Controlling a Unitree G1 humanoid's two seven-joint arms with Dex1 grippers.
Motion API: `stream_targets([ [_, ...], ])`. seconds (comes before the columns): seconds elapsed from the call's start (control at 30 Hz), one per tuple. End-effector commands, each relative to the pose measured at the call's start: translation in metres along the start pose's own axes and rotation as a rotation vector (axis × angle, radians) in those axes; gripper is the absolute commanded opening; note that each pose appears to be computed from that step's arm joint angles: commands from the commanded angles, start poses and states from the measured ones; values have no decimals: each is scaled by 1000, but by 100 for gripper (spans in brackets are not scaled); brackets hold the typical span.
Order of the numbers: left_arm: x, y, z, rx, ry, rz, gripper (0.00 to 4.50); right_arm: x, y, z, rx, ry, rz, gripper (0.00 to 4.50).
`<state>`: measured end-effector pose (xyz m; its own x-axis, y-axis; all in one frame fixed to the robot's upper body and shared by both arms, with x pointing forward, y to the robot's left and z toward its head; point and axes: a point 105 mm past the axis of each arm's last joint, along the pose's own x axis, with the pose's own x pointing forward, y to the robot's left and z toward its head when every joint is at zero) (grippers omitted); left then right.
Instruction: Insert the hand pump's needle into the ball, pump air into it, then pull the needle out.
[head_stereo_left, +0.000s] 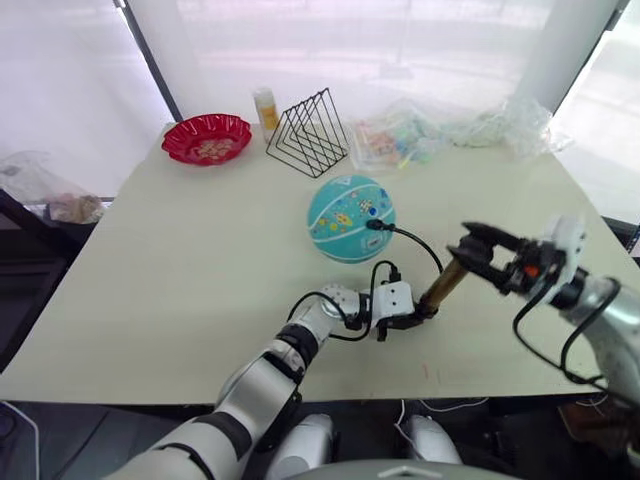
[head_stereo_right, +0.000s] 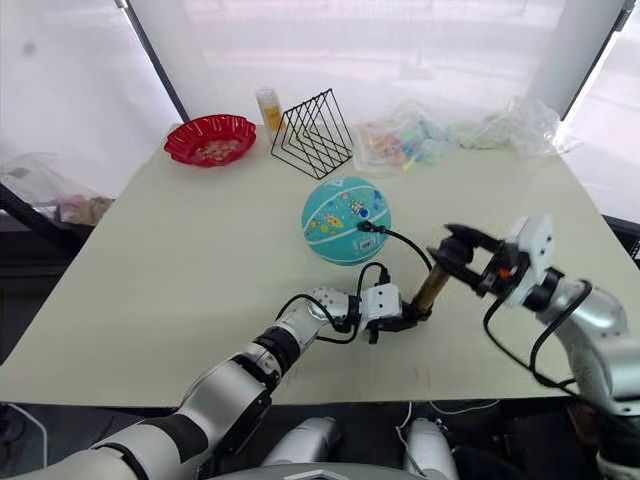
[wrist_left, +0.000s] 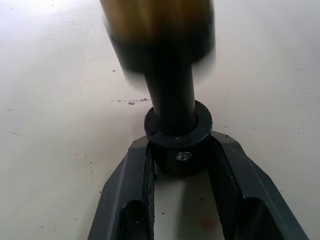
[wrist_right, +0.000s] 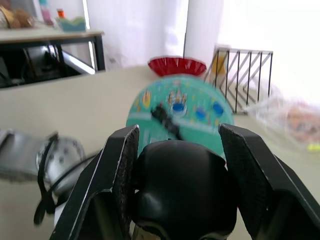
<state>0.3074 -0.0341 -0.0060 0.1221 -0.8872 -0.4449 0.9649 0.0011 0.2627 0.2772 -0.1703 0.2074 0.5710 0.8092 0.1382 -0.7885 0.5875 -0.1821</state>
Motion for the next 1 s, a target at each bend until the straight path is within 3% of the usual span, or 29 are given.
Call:
stream_targets([
  [0.03,-22,-60,-93,-176,338,-142,111,-13,-16,76,-184,-178,-76,205],
  [0.2,-21,-60,-92,-178,336,-143,111,-22,-19,115,-221,-230,-80,205],
  [0.43,-22,-60,-92,-178,337,-145,111,-25,-21,134,-219,-282,-98,205],
  [0.6,-22,-59,-92,-177,337,-139,111,-12,-4,49,-97,-7,-22,205],
  [0.7,-22,-59,-92,-178,336,-137,111,-8,11,3,-12,85,10,205],
  [1.0,-23,-59,-93,-180,334,-133,111,-20,37,-90,56,315,44,205],
])
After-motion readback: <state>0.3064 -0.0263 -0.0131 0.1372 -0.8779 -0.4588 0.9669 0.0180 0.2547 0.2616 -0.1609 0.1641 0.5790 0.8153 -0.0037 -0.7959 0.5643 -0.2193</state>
